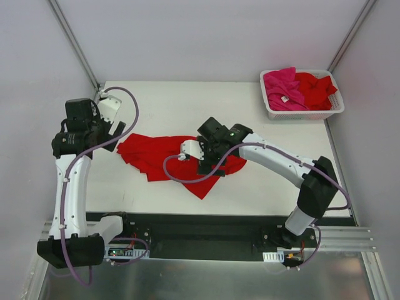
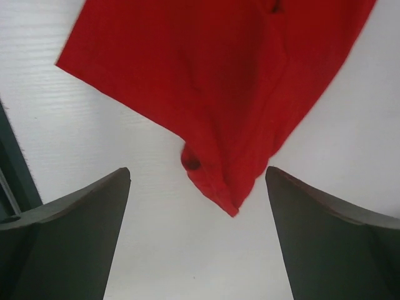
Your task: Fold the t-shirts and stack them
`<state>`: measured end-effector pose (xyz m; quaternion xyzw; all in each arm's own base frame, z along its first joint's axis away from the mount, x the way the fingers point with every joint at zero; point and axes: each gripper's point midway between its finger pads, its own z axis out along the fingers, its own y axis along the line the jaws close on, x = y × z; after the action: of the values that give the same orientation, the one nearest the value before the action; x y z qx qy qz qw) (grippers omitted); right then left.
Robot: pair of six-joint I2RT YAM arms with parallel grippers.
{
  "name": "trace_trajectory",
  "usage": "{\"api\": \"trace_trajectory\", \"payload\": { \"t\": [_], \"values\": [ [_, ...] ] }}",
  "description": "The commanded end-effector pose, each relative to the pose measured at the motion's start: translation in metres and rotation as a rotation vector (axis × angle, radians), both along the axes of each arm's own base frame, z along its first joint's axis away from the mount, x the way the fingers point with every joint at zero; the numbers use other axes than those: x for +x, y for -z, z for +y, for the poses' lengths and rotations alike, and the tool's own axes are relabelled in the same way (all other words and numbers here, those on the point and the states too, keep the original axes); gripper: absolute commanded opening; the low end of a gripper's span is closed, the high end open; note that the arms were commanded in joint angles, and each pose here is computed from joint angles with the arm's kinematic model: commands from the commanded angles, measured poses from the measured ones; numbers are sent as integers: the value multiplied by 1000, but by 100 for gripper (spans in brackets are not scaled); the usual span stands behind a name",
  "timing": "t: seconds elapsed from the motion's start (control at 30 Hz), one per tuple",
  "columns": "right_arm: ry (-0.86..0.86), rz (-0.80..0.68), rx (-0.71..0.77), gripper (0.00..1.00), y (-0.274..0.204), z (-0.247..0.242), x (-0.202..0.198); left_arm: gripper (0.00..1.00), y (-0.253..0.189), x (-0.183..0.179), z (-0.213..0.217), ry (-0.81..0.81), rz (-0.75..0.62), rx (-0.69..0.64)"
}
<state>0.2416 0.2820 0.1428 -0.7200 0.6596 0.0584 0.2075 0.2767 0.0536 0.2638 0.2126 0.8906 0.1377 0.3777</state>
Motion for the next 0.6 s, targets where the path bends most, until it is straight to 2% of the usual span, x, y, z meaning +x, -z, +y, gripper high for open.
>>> {"api": "trace_trajectory", "payload": {
  "t": [0.0,0.23,0.57],
  "values": [
    [-42,170,24,94,7,16,-41,99,7,-18,6,-46,17,10],
    [-28,251,-4,92,56,39,-53,99,17,-27,6,-61,31,3],
    [26,212,-78,92,125,61,-55,100,-6,-23,12,-82,-12,21]
  ]
}}
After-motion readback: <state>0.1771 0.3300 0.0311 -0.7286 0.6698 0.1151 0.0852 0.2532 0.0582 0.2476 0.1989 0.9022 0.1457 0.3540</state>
